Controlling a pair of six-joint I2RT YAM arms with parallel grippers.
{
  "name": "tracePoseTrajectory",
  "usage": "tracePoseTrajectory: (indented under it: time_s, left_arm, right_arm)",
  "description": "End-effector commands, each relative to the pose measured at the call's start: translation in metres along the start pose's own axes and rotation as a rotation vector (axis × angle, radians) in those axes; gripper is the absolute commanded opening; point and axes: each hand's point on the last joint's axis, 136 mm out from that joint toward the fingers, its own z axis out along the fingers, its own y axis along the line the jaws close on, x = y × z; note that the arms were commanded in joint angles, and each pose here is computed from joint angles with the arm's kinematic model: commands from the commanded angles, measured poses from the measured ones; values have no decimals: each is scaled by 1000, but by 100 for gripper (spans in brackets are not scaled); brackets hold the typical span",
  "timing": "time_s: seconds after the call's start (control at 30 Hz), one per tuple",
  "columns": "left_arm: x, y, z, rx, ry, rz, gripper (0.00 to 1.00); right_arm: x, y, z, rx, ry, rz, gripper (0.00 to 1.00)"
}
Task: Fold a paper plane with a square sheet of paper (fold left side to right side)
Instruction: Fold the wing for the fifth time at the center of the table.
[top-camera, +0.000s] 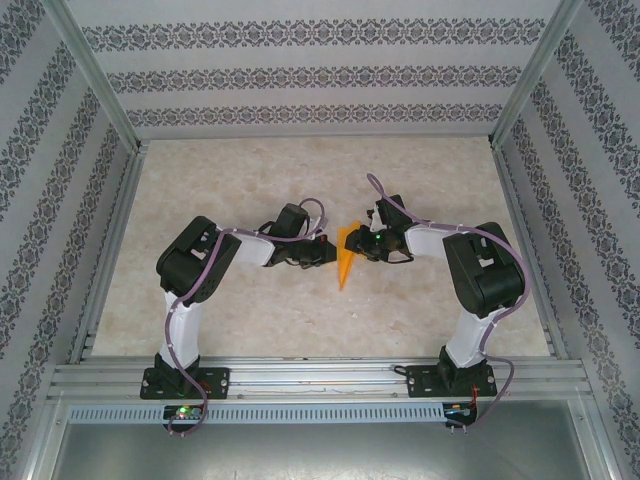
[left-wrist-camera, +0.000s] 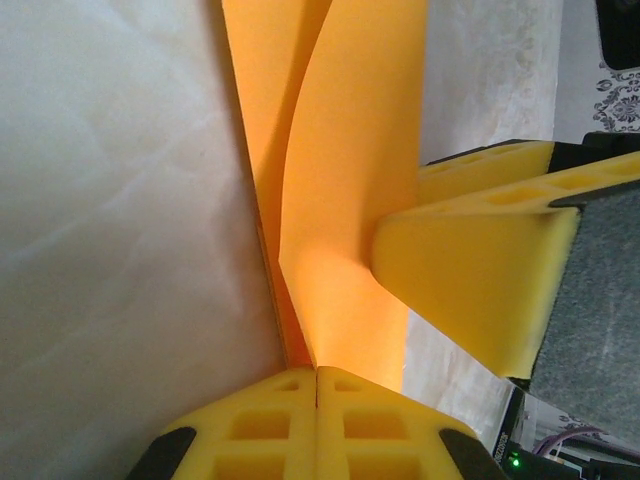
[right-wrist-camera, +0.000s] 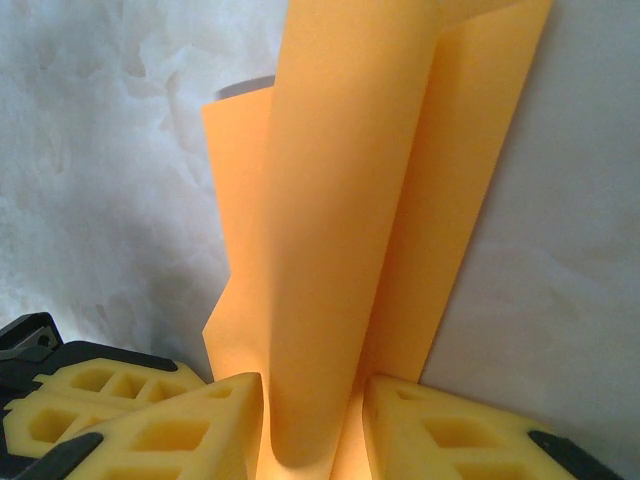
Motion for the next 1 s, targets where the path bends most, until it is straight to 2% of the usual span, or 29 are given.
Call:
tracePoseTrajectory:
  time_s: [0.0,0.53,0.97]
  left_arm:
    - [-6,21,-4,-66,-7,-14,3]
    - [-2,29,6,-112,30,-12,3]
    - [2,28,12,-123,45,-9,2]
  right_arm:
    - [34,-34,15,110,114,42,36]
    - [23,-21,4,63,64,41,33]
    - [18,-19,-3,46,30,39,36]
